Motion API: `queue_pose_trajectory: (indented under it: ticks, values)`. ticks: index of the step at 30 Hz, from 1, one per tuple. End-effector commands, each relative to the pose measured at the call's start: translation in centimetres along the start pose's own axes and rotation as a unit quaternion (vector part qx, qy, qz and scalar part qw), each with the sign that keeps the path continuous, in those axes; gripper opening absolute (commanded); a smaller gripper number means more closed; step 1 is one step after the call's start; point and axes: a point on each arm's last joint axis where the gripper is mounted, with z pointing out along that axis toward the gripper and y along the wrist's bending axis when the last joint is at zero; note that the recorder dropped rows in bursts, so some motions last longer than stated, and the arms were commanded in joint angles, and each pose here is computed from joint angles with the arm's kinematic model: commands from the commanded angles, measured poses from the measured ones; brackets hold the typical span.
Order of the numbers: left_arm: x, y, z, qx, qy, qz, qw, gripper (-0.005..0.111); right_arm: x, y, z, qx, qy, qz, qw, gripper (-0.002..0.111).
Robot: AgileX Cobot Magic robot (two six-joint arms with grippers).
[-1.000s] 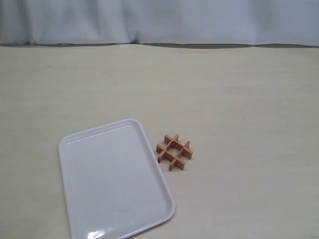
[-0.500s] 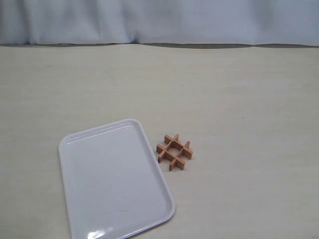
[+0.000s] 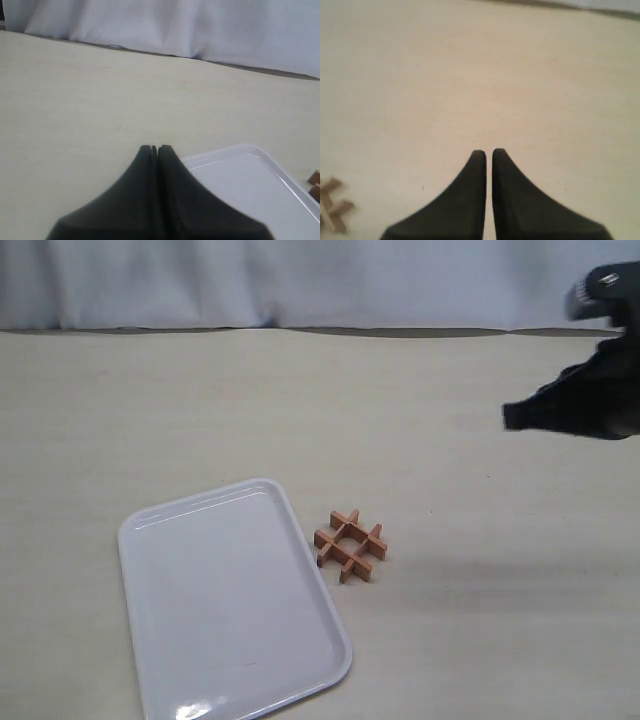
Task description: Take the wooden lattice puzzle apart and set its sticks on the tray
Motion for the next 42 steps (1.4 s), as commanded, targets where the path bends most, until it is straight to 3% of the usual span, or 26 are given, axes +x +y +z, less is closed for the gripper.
queue_pose_trajectory:
  ticks: [1, 7, 12, 20, 27, 30, 36, 42]
  values:
    - [0.0, 0.0, 0.0, 0.001, -0.006, -0.003, 1.0, 0.0, -0.5, 3.7, 2.8, -0.03, 0.107, -0.131, 0.985, 0.004]
    - [0.0, 0.0, 0.0, 0.001, -0.006, -0.003, 1.0, 0.0, -0.4, 7.6, 5.1, -0.058, 0.177, -0.21, 0.96, 0.004]
    - [0.0, 0.0, 0.0, 0.001, -0.006, -0.003, 1.0, 0.0, 1.0, 9.3, 6.2, -0.08, 0.21, -0.245, 0.943, 0.004]
    - [0.0, 0.0, 0.0, 0.001, -0.006, -0.003, 1.0, 0.0, 1.4, 9.9, 6.4, -0.095, 0.222, -0.234, 0.942, 0.006]
    - [0.0, 0.0, 0.0, 0.001, -0.006, -0.003, 1.0, 0.0, 1.5, 10.2, 6.4, -0.107, 0.226, -0.214, 0.944, 0.03]
    - [0.0, 0.0, 0.0, 0.001, -0.006, -0.003, 1.0, 0.0, 1.8, 10.8, 6.1, -0.144, 0.238, -0.214, 0.936, 0.037]
    - [0.0, 0.0, 0.0, 0.001, -0.006, -0.003, 1.0, 0.0, 2.7, 12.5, 5.2, -0.265, 0.256, -0.228, 0.901, 0.037]
    - [0.0, 0.0, 0.0, 0.001, -0.006, -0.003, 1.0, 0.0, 3.7, 13.0, 6.4, -0.275, 0.282, -0.221, 0.892, 0.037]
